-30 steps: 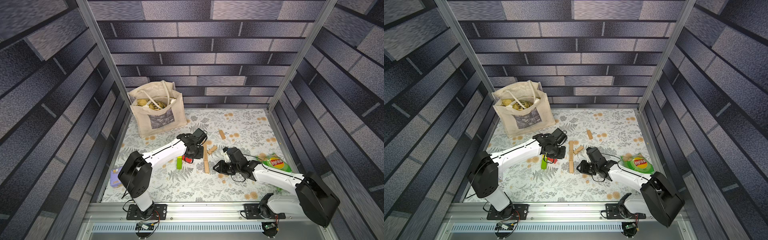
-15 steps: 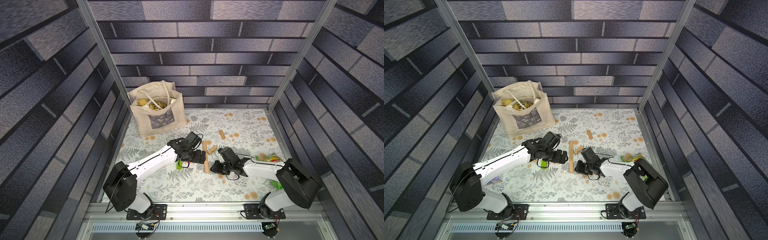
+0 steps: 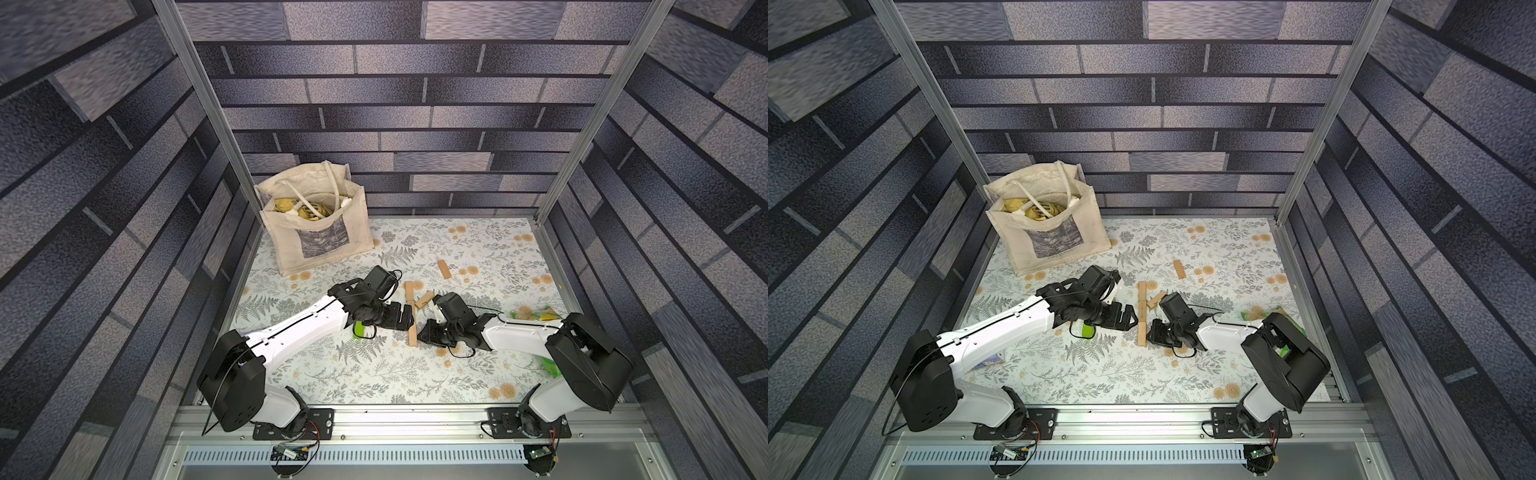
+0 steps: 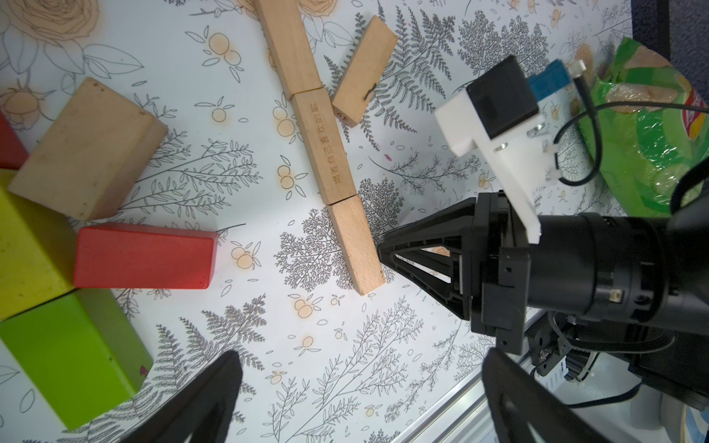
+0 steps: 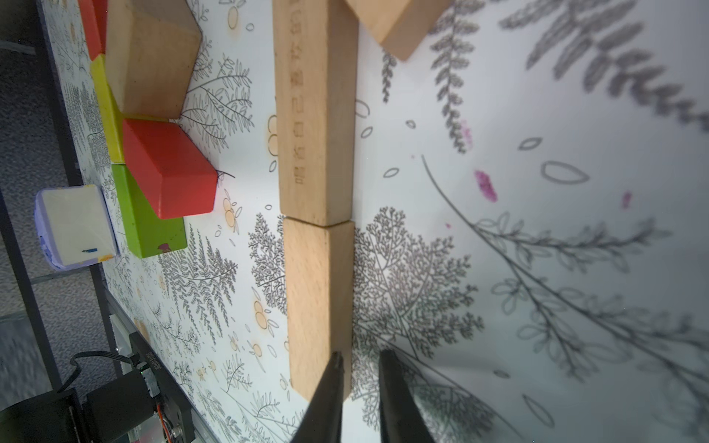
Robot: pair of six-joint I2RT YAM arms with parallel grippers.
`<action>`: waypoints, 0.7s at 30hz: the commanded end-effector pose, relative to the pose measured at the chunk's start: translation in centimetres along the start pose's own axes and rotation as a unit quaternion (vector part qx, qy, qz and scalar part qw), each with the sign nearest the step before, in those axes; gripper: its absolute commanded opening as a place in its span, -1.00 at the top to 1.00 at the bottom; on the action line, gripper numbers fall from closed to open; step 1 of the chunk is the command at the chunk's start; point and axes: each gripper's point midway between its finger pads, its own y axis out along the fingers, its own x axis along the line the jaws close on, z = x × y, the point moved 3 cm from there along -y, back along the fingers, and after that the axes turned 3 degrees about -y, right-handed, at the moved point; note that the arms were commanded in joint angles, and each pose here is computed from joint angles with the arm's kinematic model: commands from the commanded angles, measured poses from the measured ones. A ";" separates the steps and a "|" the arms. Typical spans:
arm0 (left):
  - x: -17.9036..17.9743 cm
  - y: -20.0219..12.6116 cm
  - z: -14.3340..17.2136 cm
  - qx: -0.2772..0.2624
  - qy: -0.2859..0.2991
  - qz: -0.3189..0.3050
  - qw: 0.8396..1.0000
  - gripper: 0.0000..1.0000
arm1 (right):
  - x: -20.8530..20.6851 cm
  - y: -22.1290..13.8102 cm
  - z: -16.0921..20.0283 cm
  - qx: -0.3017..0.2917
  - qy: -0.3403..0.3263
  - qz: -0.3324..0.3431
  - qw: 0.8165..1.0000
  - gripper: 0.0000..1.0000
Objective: Assemble the letter k with building blocks
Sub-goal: Adjust the building block at the center of the board.
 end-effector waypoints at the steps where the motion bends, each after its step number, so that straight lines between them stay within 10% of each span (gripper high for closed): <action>1: 0.0 -0.4 0.0 -0.003 0.012 0.008 1.000 -1.00 | -2.4 0.6 2.0 0.036 0.013 0.055 0.998 0.57; 10: -0.9 -0.5 -1.3 -0.010 0.023 0.014 1.000 -0.99 | -3.1 -2.9 0.8 0.029 -0.031 0.156 0.987 0.50; 21: -1.6 -0.6 -7.4 0.006 0.086 0.002 0.996 -1.00 | -3.3 -11.7 -8.7 -0.070 -0.023 0.194 0.978 -0.21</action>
